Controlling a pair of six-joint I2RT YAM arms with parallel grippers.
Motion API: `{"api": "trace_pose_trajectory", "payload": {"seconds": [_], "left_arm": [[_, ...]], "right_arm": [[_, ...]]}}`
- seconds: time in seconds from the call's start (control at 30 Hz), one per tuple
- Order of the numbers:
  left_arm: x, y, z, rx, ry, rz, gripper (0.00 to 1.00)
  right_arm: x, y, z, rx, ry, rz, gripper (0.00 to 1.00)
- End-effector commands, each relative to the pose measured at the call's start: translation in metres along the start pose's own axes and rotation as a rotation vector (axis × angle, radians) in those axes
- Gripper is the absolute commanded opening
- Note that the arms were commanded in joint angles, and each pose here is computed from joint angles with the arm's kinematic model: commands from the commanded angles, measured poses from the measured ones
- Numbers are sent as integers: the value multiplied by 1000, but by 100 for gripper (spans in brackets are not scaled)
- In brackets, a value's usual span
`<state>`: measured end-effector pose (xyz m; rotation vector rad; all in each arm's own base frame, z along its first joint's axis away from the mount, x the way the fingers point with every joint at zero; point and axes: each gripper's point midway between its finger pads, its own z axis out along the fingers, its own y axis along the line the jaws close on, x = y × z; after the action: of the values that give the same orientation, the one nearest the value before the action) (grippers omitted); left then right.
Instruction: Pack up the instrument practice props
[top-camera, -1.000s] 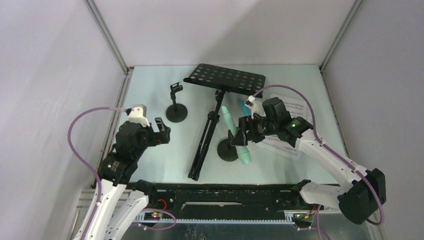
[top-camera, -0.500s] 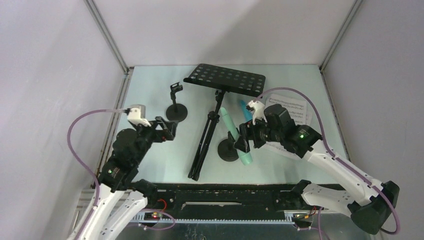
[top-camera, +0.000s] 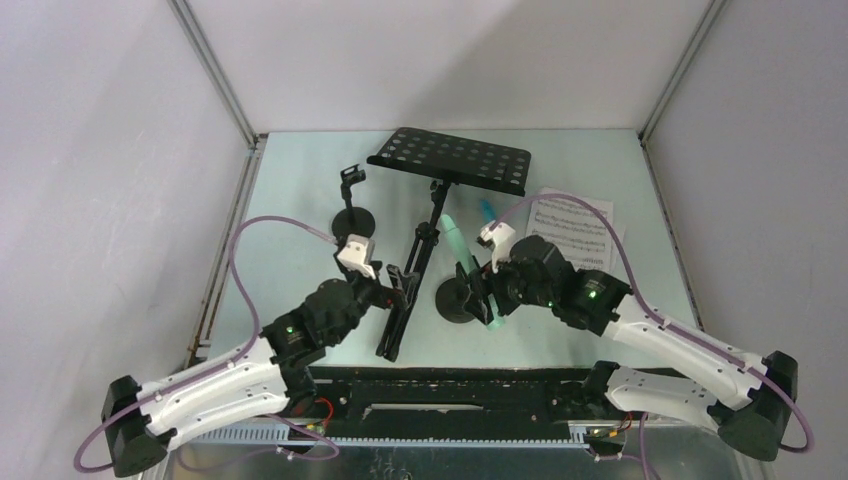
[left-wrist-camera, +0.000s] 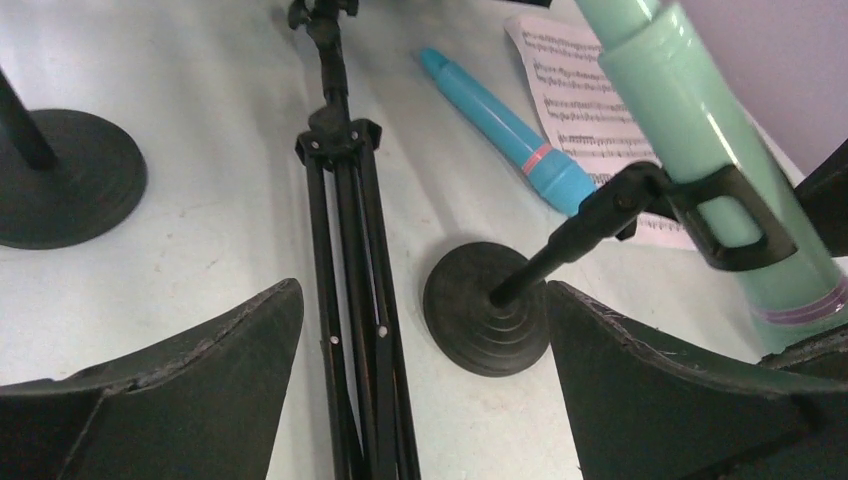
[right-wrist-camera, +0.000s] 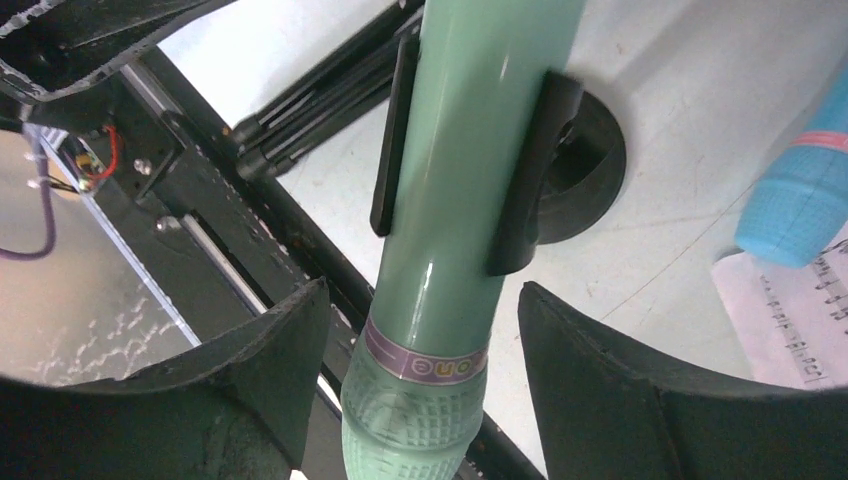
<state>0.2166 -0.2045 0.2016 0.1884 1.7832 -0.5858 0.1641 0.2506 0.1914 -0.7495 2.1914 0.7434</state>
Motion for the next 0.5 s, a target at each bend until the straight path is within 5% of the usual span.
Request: {"api": "trace_pose_trajectory", "payload": {"seconds": [0.0,0.3,0.47], "left_arm": [[-15,-14,9,40,-132,-13,97],[2,-48,19,233,-189,197,99],[15,-74,18,361,-209,301,100]], "right_arm": [[0,4,6,33,-48,5,76],[5,7,2,92,-80,55,64],[0,11,-14,81,-87,69,48]]}}
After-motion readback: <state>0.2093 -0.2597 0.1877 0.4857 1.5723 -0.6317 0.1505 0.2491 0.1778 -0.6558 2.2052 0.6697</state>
